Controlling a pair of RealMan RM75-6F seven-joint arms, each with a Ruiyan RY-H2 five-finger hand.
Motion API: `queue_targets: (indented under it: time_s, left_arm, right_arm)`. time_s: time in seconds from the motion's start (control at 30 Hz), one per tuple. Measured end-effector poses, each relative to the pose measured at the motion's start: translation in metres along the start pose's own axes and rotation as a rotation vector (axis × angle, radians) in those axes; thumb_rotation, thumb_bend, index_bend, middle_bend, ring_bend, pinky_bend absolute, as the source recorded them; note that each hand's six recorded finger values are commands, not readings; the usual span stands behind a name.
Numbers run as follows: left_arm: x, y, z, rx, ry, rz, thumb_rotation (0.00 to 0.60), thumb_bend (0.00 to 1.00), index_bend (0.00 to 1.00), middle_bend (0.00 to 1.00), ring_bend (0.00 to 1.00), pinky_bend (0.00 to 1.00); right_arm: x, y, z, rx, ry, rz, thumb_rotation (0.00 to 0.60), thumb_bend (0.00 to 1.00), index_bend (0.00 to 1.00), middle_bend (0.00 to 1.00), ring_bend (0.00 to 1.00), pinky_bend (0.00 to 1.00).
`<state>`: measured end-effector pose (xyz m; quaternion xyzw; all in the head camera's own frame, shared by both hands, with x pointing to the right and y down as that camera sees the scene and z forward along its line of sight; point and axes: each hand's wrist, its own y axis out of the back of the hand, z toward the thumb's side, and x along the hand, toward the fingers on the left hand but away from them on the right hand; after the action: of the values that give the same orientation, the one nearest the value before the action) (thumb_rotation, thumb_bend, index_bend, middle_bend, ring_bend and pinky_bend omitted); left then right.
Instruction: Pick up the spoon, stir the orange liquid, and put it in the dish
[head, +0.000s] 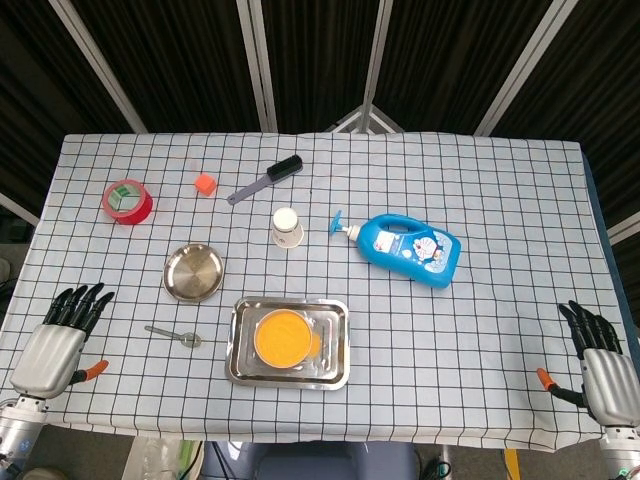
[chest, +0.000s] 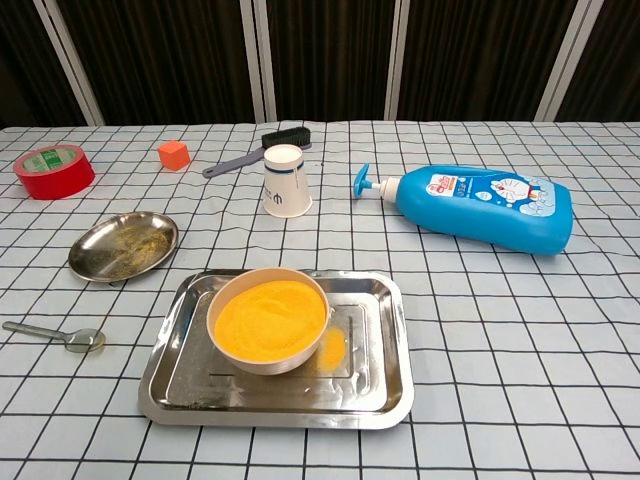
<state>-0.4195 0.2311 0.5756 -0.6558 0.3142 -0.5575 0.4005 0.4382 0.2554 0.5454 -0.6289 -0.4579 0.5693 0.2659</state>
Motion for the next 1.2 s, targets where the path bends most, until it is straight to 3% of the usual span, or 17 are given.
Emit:
queue_targets:
  time_s: [0.33, 0.43, 0.5, 0.7, 0.87, 1.2]
  left_arm:
    - [0.014, -0.011, 0.005, 0.001, 0.005, -0.048, 0.6, 0.16, 0.03, 0.0, 0.0, 0.04]
    - [0.022, -0.017, 0.007, -0.002, 0.011, -0.079, 0.6, 0.17, 0.14, 0.0, 0.0, 0.04]
    - [0.029, -0.021, 0.01, 0.002, 0.014, -0.1, 0.6, 0.21, 0.28, 0.0, 0.0, 0.04]
    - [0.05, -0.033, 0.02, 0.05, 0.004, -0.137, 0.6, 0.32, 0.45, 0.0, 0.0, 0.04]
    - [0.067, -0.047, 0.024, 0.102, 0.0, -0.161, 0.6, 0.39, 0.48, 0.0, 0.0, 0.04]
    - [0.087, -0.073, 0.037, 0.17, -0.024, -0.205, 0.6, 0.39, 0.49, 0.0, 0.0, 0.04]
  right_arm:
    - [0.001, 0.0, -0.001, -0.001, -0.004, 0.0, 0.6, 0.31, 0.0, 0.0, 0.0, 0.0]
    - [0.001, 0.0, -0.001, -0.002, -0.007, 0.0, 0.6, 0.31, 0.0, 0.0, 0.0, 0.0]
    - [0.001, 0.0, -0.001, -0.003, -0.01, 0.0, 0.6, 0.31, 0.0, 0.0, 0.0, 0.0]
    - [0.0, 0.0, -0.002, -0.006, -0.013, 0.001, 0.6, 0.31, 0.0, 0.0, 0.0, 0.0]
    - [0.0, 0.0, -0.002, -0.008, -0.014, 0.003, 0.6, 0.31, 0.0, 0.0, 0.0, 0.0]
    - [-0.001, -0.001, -0.002, -0.014, -0.017, 0.007, 0.6, 0.31, 0.0, 0.0, 0.0, 0.0]
